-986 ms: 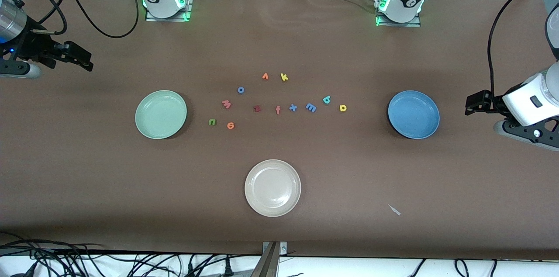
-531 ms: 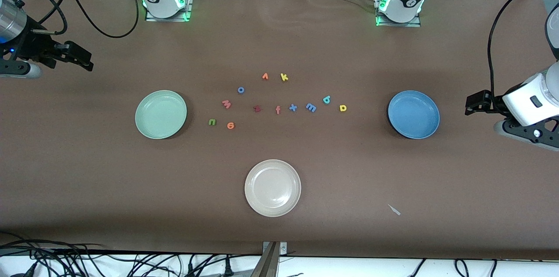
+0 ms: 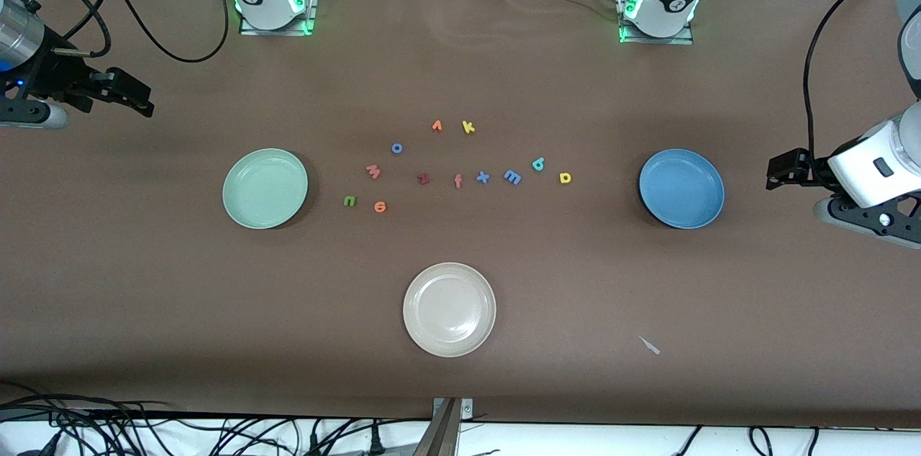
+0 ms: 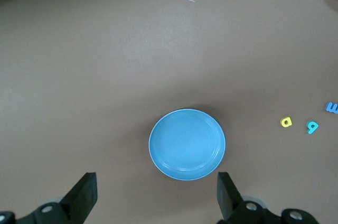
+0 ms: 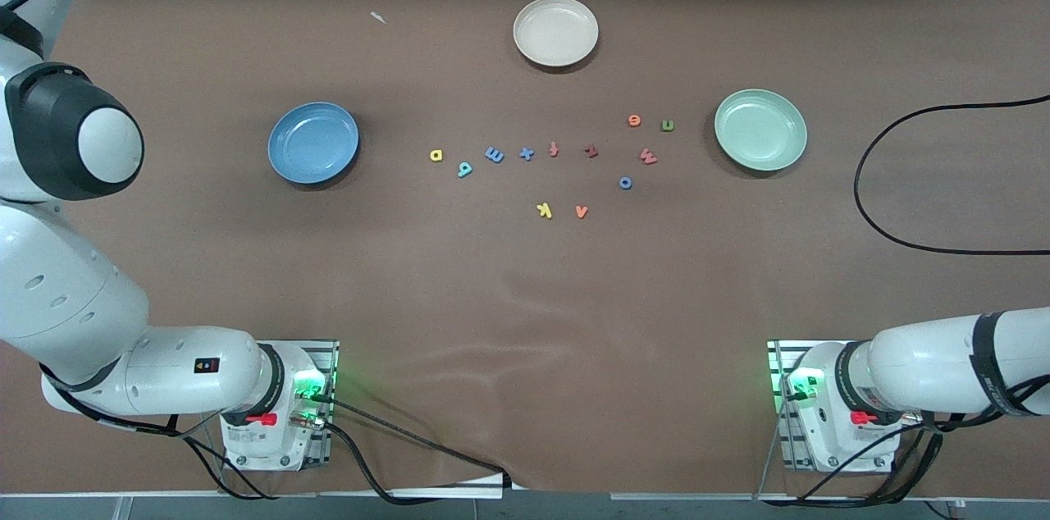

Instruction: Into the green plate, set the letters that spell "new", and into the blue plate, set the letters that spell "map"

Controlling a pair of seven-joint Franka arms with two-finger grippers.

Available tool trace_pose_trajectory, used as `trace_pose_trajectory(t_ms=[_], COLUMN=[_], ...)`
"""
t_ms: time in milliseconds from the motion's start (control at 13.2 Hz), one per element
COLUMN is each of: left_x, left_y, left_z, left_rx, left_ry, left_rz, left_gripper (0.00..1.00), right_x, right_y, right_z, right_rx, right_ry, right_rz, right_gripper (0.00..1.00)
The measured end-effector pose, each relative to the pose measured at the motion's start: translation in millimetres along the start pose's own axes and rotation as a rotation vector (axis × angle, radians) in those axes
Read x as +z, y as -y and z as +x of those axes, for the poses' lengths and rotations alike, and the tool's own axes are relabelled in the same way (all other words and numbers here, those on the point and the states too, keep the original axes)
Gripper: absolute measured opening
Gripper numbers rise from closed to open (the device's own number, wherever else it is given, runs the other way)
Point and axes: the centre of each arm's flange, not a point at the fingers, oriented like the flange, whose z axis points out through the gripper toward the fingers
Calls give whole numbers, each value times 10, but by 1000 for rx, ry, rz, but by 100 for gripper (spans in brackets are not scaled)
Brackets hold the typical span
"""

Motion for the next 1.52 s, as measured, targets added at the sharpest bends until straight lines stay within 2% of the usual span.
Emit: trace_pose_trajectory(t_ms=[1518], left_x=[0], left_y=[2], left_z=[-1], left_rx=[0], left_ry=[0], left_rz=[0], left_gripper=[100], right_x=[0], right_y=[180], right_z=[-26], right_rx=[-33], right_ry=[2], right_rz=[-2], right_gripper=[100])
